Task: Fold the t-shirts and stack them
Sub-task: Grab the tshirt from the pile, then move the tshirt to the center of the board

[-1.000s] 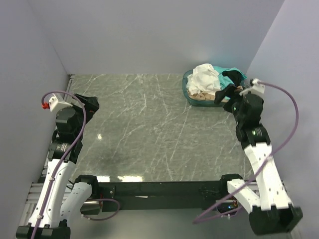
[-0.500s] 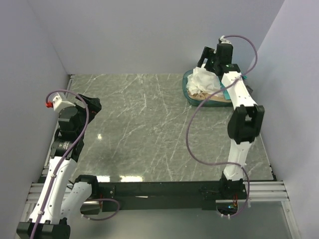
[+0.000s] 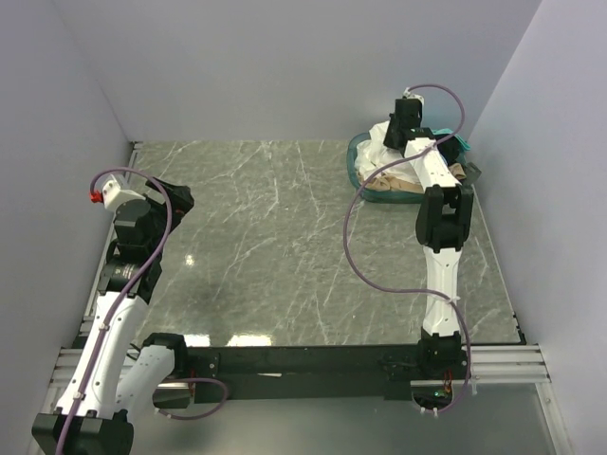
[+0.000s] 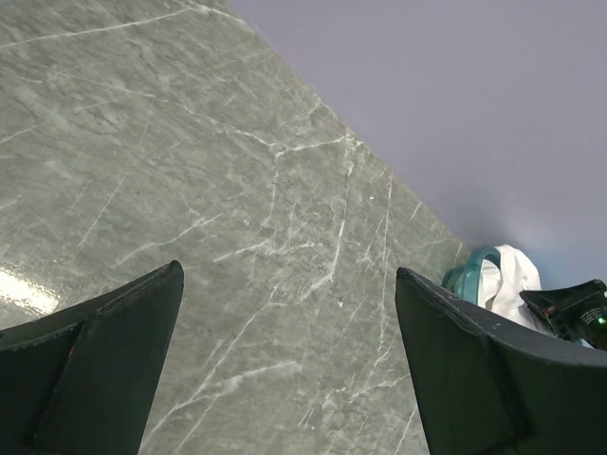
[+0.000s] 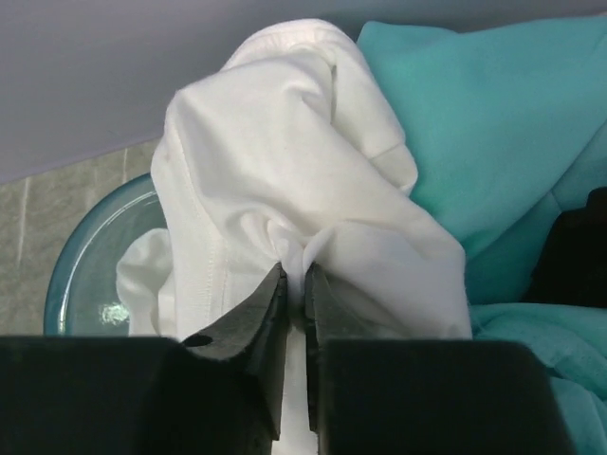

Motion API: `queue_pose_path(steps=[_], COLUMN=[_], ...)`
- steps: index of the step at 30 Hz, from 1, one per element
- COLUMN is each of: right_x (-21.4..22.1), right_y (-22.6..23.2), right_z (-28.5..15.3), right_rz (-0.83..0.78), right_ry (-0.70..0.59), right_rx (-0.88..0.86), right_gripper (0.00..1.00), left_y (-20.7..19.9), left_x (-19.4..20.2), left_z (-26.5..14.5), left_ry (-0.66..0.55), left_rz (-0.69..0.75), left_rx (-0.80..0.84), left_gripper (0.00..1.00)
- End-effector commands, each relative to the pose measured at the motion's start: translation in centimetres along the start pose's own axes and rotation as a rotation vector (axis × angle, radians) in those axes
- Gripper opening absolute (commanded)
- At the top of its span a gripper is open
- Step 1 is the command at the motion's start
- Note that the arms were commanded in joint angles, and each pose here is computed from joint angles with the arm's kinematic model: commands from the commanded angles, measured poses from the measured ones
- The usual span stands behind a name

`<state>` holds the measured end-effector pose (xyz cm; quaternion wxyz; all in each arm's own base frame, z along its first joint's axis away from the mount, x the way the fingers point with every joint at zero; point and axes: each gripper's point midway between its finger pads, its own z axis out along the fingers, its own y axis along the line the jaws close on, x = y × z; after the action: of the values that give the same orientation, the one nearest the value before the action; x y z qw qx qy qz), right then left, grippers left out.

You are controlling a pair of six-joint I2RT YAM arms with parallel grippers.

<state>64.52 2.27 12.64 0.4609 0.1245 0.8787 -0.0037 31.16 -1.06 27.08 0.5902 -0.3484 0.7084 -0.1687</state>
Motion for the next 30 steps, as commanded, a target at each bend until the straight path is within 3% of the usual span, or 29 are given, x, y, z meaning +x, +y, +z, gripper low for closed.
queue_pose_path(steps=[1,2,7,13,24,30], right_x=[-3.9,-5.5,-11.8,-20.1,-28.6,-30.3], right_y=[0.4,0.8,1.6,3.3,5.3,7.5], right_z=[-1.5,-2.7,-8.4,-21.1,-41.7,-50.0], right_rz=[0.002,0.004,0.012,0.041,0.09,0.074], right_ry=[-0.103,-0.142,-0.297,-0.532,-0.914,-1.045], right_rx=[-0.007,-0.018,-0.059,-0.167,-0.395,-0.524], right_gripper=[0.09,0.0,0.0,0.0,0.0,0.0], left_y=[-1.2,-1.4,-1.6,-1.6,-2.0,-2.3], left_x=[-1.9,-2.2,-2.1,-1.8,-2.0,-1.8], left_z=[-0.4,-0.5,-0.6,-1.1,-2.4,-2.8], left_ry=[-0.061,-0.069,-0.063,-0.051,-0.063,-0.05], left_rz=[-0.012,-0.014,-0.024,-0.035,-0.055,-0.063], left_rx=[0.037,0.039,0.054,0.067,0.11,0.132], left_gripper=[1.0,0.99,0.99,1.0,0.99,1.0])
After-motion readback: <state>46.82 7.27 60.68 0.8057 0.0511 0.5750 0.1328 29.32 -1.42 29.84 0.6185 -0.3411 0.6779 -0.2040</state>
